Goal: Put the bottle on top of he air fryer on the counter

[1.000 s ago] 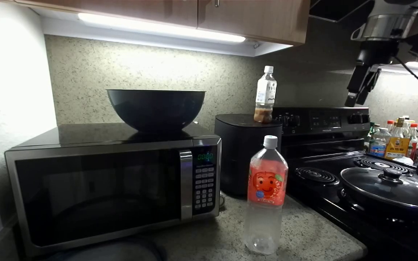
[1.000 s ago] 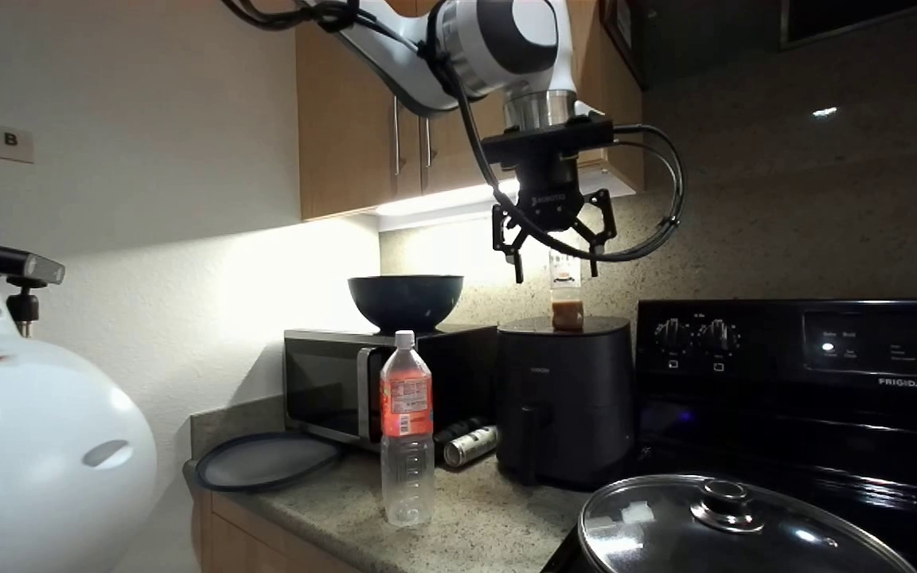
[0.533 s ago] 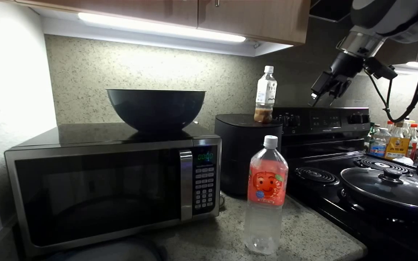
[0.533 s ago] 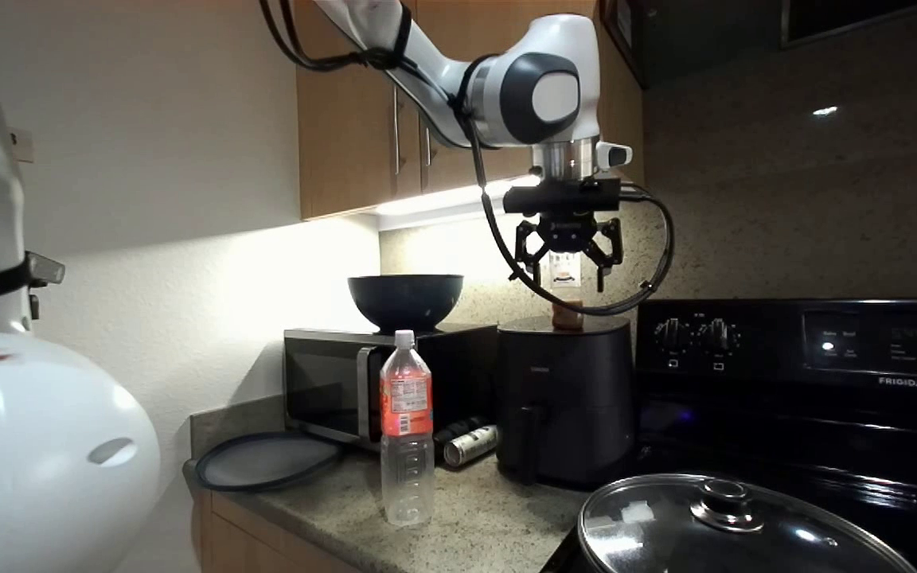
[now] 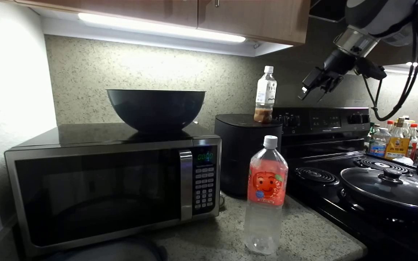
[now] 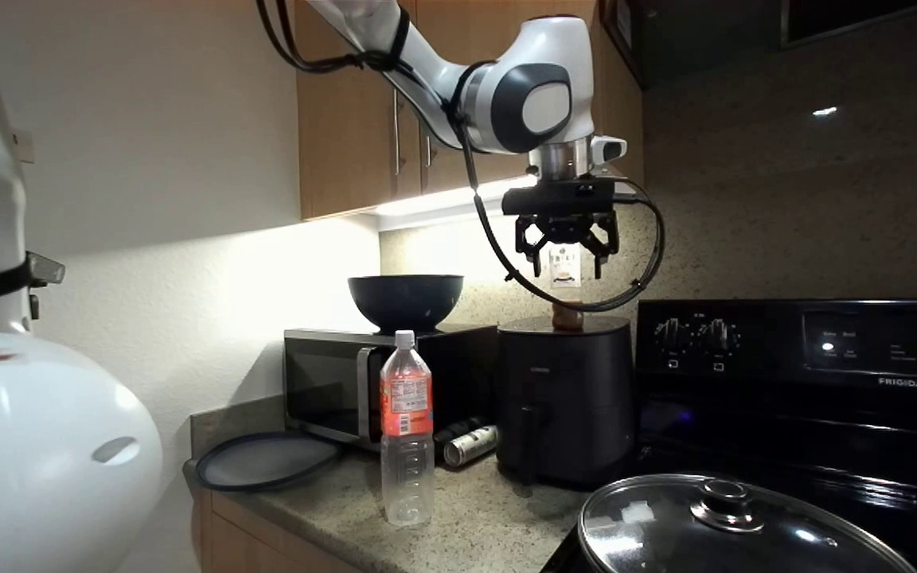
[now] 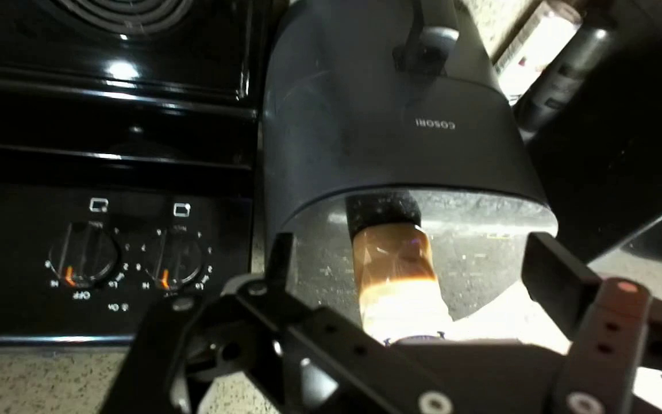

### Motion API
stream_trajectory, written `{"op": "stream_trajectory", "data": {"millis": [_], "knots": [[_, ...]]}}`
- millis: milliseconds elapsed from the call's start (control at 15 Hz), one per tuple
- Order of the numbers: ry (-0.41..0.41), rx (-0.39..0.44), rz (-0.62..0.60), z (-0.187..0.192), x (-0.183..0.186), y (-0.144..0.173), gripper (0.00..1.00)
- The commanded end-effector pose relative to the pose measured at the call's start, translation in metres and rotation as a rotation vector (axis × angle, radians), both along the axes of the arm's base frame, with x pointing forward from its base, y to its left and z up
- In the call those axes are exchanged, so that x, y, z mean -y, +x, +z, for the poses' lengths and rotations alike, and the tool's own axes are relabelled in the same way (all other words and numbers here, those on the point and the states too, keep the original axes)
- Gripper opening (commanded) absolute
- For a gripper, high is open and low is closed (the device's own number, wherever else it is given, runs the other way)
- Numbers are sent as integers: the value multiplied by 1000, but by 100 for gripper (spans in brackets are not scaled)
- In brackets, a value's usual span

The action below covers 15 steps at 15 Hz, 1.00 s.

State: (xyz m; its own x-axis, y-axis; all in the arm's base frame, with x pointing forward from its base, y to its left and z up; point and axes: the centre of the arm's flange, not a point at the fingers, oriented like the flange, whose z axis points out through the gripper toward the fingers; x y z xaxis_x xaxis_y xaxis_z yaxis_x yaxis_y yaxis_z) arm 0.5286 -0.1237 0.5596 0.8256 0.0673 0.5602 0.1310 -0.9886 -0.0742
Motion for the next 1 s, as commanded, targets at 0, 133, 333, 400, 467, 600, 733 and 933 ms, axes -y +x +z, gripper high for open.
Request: {"op": "stream_trajectory", "data": {"millis": [0, 133, 333, 400, 467, 600, 733, 933], "knots": [[43, 136, 56, -12, -9, 34, 100], [86, 170, 74, -17, -18, 50, 100], [49, 91, 113, -30, -28, 66, 100], [79, 115, 80, -25, -33, 49, 100], [73, 104, 84, -31, -34, 55, 100], [78, 122, 80, -37, -36, 60, 100], [89, 216, 57, -37, -40, 62, 100], [116, 327, 25, -33, -42, 69, 100]]}}
